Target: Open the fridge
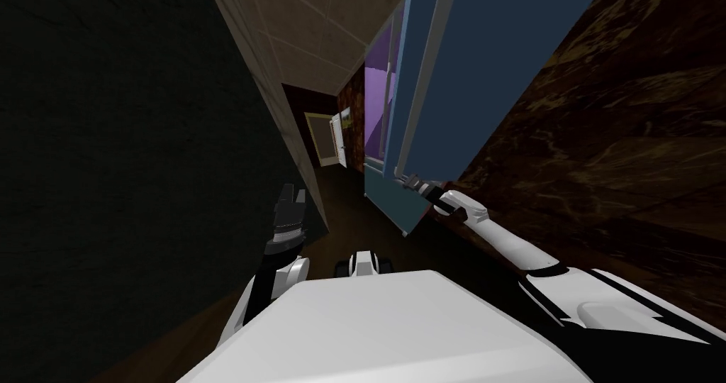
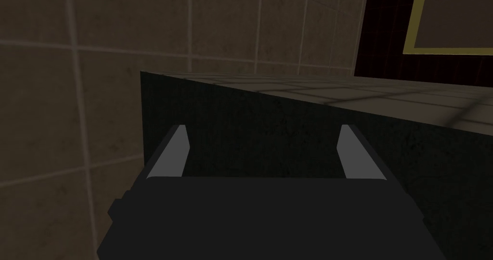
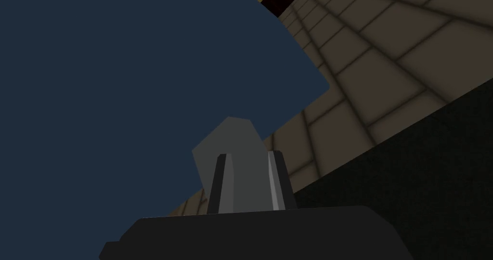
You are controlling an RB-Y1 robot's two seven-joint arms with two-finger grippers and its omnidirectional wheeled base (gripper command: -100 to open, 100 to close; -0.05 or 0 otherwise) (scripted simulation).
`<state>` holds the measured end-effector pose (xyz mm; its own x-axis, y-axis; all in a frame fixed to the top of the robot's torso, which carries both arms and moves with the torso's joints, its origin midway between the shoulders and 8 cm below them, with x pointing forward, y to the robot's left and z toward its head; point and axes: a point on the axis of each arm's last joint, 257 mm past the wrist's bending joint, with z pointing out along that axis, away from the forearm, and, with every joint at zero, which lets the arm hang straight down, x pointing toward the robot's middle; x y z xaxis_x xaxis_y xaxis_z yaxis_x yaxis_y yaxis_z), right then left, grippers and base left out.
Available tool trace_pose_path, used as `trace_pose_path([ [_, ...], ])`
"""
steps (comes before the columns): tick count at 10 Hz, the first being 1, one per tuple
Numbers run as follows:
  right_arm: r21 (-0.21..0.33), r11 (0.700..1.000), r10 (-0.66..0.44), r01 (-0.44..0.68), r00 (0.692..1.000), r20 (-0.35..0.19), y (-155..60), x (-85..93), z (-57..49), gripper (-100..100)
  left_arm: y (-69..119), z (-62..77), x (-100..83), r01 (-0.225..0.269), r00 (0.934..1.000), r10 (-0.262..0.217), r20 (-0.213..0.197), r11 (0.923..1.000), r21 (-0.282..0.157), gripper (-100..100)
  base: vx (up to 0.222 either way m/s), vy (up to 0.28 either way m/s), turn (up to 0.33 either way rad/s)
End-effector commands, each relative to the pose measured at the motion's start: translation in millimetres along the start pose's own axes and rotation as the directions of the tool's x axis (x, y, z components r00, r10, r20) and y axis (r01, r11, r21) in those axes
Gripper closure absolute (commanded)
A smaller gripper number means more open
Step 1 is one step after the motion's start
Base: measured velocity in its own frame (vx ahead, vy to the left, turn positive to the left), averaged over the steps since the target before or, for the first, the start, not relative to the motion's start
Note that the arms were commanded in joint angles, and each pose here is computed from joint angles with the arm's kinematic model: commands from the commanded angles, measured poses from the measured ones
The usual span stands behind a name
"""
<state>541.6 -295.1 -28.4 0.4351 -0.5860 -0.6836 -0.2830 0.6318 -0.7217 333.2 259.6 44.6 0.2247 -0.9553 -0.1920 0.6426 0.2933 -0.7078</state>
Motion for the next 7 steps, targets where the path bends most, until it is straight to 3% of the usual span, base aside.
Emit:
trace_pose_path([
  [1, -0.037, 0.999, 0.005, -0.003, 0.999, 0.052, 14.6, -21.9, 4.6, 100, 0.0, 0.0, 0.0, 0.0, 1.0, 0.0, 0.0, 1.0, 0.0, 0, -0.086, -0.135, 0.009],
  [5, -0.135, 0.991, 0.032, -0.01, 0.986, 0.161, 50.8, -65.4, 4.5, 100, 0.0, 0.0, 0.0, 0.0, 1.0, 0.0, 0.0, 1.0, 0.0, 0, -0.105, -0.163, 0.024],
  [6, -0.122, 0.992, 0.03, -0.013, 0.99, 0.134, 36.6, -59.2, 4.1, -100, 0.0, 0.0, 0.0, 0.0, 1.0, 0.0, 0.0, 1.0, 0.0, 0, -0.063, -0.1, 0.018],
  [7, -0.123, 0.992, 0.03, -0.013, 0.99, 0.134, 31.3, -61.5, 4.3, -100, 0.1, 0.0, 0.0, 0.0, 1.0, 0.0, 0.0, 1.0, 0.0, 0, 0.004, 0.033, -0.018],
])
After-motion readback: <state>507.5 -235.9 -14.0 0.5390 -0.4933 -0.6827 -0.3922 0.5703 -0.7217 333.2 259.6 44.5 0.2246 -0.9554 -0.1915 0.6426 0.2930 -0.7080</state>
